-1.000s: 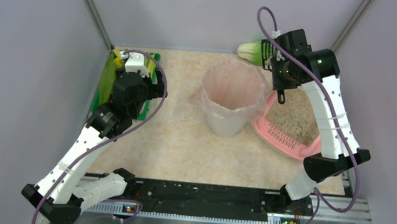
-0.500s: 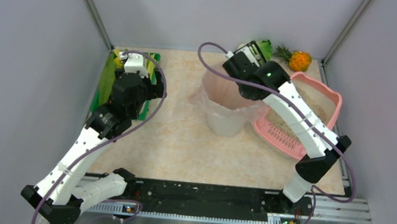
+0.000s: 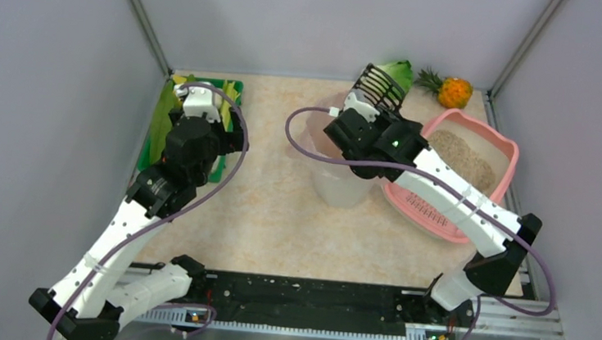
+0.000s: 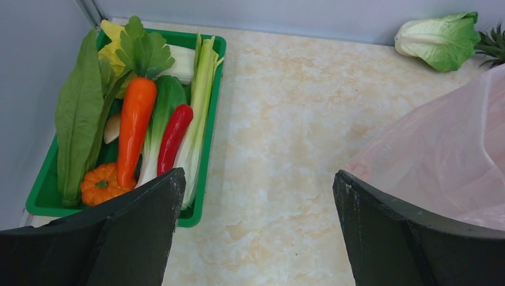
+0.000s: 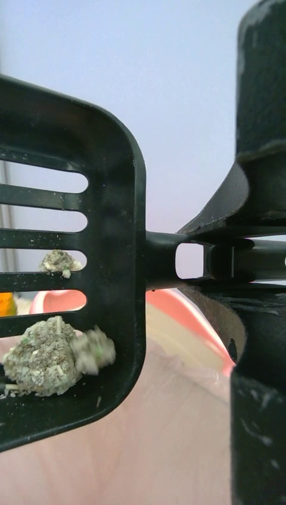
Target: Clean the litter box
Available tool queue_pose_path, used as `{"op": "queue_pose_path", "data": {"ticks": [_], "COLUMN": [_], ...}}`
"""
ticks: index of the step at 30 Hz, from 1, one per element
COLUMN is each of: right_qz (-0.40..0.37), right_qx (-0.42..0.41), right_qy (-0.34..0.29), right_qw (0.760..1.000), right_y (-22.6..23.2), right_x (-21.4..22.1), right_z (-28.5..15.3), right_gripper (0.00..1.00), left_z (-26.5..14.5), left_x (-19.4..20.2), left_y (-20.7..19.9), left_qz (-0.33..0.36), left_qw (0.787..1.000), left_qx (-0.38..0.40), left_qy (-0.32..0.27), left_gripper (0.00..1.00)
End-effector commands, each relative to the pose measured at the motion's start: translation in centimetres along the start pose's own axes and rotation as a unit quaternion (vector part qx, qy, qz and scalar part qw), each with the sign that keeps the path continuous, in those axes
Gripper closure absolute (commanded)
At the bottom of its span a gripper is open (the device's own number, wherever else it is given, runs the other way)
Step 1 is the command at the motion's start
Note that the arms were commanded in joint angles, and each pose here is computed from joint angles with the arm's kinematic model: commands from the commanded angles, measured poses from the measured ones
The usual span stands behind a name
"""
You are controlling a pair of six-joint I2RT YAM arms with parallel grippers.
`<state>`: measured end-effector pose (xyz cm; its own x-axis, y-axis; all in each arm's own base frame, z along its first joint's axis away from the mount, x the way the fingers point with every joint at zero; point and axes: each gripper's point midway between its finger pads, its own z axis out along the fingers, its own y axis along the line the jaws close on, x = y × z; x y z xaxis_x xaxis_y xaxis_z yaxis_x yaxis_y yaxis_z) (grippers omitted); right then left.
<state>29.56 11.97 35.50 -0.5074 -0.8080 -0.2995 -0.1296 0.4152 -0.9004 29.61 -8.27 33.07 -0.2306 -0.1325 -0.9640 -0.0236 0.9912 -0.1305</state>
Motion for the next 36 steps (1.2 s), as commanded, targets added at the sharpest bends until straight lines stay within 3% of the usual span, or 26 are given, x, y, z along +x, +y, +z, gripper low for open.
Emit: {"op": "queue_pose_path", "data": {"ticks": [1,9,15,23,36], "right_qz": [-0.065,-0.087,-0.171,-0.244,-0.293], "right_qx": [0.084,0.115,0.09,0.084,0.092], "right_qy": [0.005,-0.013,-0.084,-0.105,-0.073], "right_qw": [0.994,0.989,0.978,0.96,0.949], "right_y": [-2.5,-4.4,-3.8,-3.9,-5.8], "right_x": [-0.1,-0.5,-1.7,-1.9,-2.3], "right_z": [-0.4,-1.2,-2.6,-2.6,-0.7], "right_gripper": [1.0,1.0,1.0,1.0,1.0], "left_z": [-0.4,-0.9,-1.0,-1.1,-1.3], "left_x": [-1.4,-0.7,-0.9,-1.0,-0.8], "left_y": [0.7,2.4,2.8,3.1,3.1], "left_qz": [-0.014,-0.007,0.0,0.009,0.006], "left_qw": [0.999,0.998,0.997,0.997,0.997], "left_qx": [-0.011,-0.044,-0.051,-0.053,-0.049], "left_qy": [-0.034,-0.047,-0.054,-0.059,-0.059], "left_gripper": [0.01,0.01,0.01,0.01,0.01]}}
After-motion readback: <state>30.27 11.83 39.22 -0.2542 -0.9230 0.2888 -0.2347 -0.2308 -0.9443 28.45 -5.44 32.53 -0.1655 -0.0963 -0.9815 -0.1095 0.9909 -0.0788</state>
